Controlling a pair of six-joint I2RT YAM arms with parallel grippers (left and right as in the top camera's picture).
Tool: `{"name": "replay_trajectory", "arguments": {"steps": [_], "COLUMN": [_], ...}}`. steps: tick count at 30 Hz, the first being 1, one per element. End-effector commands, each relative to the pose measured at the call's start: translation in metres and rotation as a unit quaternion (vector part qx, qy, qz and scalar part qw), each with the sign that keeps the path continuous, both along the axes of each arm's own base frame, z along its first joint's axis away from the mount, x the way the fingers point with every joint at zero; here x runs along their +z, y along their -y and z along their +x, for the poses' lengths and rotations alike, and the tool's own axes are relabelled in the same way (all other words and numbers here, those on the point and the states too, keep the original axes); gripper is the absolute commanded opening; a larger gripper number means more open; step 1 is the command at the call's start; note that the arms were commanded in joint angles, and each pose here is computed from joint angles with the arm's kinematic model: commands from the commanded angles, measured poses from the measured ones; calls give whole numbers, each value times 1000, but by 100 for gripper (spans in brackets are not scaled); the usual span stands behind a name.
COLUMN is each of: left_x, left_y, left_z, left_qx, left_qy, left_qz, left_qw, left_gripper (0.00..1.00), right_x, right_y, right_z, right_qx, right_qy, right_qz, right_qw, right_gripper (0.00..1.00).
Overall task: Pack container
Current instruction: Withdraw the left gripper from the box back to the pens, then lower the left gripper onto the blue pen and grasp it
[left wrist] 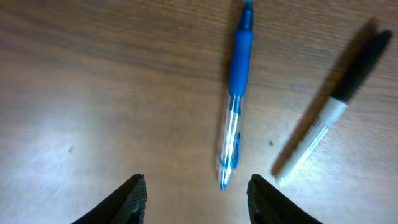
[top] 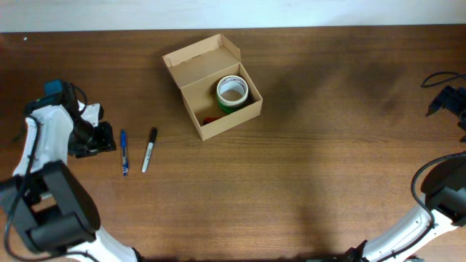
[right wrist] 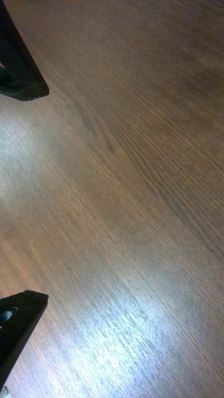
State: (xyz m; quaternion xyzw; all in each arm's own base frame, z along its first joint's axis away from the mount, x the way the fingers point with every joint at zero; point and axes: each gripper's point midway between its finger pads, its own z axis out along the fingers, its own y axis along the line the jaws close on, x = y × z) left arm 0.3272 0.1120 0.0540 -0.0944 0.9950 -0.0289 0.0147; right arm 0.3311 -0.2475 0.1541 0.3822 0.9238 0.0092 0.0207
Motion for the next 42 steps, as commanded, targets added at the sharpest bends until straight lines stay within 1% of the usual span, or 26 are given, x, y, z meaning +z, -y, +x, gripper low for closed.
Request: {"name": "replay_trajectory", "arguments": {"steps": [1, 6, 9, 12, 15, 19, 22, 24, 25, 29, 32, 35, 37, 40, 42], "left_x": [-19, -41, -49, -54, -58, -60, -59, -60, -60, -60, -62, -65, -66, -65, -60], "left_y": [12, 26, 30, 29, 33, 31, 27, 27, 27, 27, 27, 26, 25, 23, 18], "left_z": [4, 5, 8, 9, 10, 12, 11, 11, 11, 11, 10, 9, 8, 9, 11], "left_qx": [-28, -75, -91, -96, -99, -74, -60, -60, -60, -58, -58, -52, -50, -50, -51], "left_qy": [-17, -39, -48, -61, -64, -64, -66, -67, -67, -67, -70, -76, -79, -79, -81], "left_qz": [-16, -24, -6, 23, 27, 34, 45, 46, 46, 46, 45, 50, 51, 56, 70], "left_qw": [999, 996, 995, 993, 993, 995, 995, 995, 995, 995, 995, 995, 994, 994, 993], "left_gripper": [52, 52, 51, 51, 51, 50, 42, 32, 30, 27, 16, 9, 2, 2, 2], "right_x": [-2, -2, -2, -2, -2, -2, -2, -2, -2, -2, -2, -2, -2, -2, -2], "right_y": [-2, -2, -2, -2, -2, -2, -2, -2, -2, -2, -2, -2, -2, -2, -2], "right_z": [1, 1, 1, 1, 1, 1, 1, 1, 1, 1, 1, 1, 1, 1, 1], "right_qx": [-2, -2, -2, -2, -2, -2, -2, -2, -2, -2, -2, -2, -2, -2, -2], "right_qy": [0, 0, 0, 0, 0, 0, 0, 0, 0, 0, 0, 0, 0, 0, 0], "right_qz": [6, 6, 6, 6, 6, 6, 6, 6, 6, 6, 6, 6, 6, 6, 6], "right_qw": [1000, 1000, 1000, 1000, 1000, 1000, 1000, 1000, 1000, 1000, 1000, 1000, 1000, 1000, 1000], "right_gripper": [99, 99, 99, 99, 99, 99, 99, 99, 99, 99, 99, 99, 99, 99, 99]}}
